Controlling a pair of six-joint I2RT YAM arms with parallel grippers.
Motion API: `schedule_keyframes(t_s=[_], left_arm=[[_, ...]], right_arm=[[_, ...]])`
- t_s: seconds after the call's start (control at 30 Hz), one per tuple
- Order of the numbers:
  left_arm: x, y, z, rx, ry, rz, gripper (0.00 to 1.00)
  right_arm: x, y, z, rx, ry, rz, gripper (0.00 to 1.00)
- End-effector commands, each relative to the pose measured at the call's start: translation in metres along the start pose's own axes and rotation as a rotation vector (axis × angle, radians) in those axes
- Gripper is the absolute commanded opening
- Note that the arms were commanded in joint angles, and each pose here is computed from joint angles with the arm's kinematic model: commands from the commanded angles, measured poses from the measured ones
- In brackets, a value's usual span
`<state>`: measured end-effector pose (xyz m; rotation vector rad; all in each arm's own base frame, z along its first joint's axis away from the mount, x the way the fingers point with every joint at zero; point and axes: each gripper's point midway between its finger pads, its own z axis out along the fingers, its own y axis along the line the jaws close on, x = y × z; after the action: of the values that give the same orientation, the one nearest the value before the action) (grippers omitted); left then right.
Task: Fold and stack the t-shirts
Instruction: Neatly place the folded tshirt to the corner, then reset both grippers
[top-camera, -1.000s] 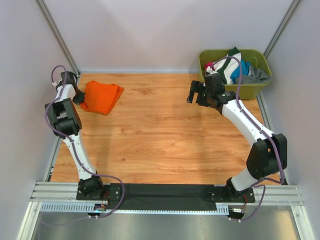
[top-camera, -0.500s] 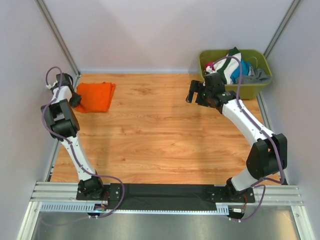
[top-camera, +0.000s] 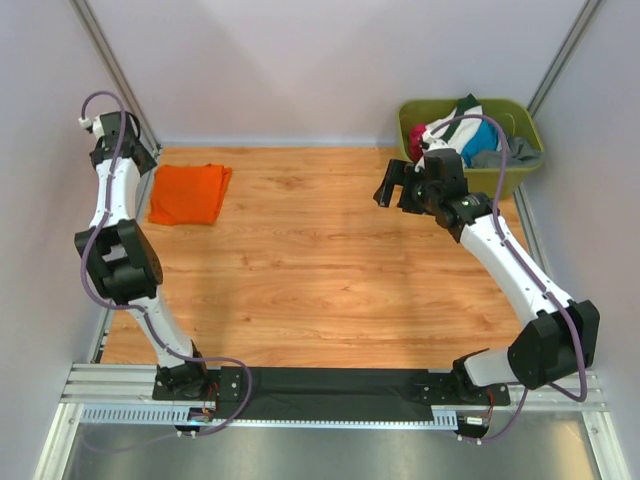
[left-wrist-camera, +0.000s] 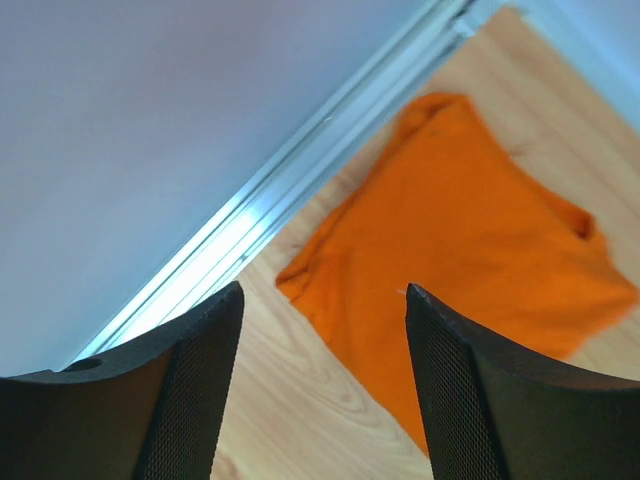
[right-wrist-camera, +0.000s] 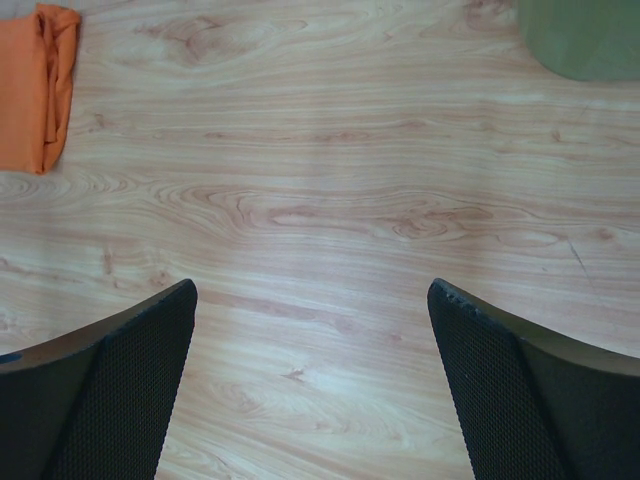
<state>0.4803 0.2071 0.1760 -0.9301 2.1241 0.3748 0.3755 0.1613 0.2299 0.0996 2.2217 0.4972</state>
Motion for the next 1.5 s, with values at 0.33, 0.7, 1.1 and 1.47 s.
schedule_keyframes(t_s=[0.33, 0.7, 1.1, 1.47], left_arm=[[0.025, -0.14, -0.018, 0.478, 0.023, 0.131, 0.7], [0.092, -0.178, 0.015, 0.507, 0.168, 0.154, 0.57], [0.029, -0.163, -0.056, 0.519, 0.028, 0.186, 0.63], [0.001, -0.068, -0.288, 0.734, -0.167, 0.115, 0.99]], right_arm=[[-0.013, -0.001, 0.003, -0.002, -0.073, -0.048, 1.0], [-0.017, -0.003, 0.022, 0.024, -0.049, -0.049, 1.0], [-0.043, 0.01, -0.003, -0.003, -0.116, -0.051, 1.0], [-0.074, -0.003, -0.119, 0.077, -0.36, -0.012, 1.0]])
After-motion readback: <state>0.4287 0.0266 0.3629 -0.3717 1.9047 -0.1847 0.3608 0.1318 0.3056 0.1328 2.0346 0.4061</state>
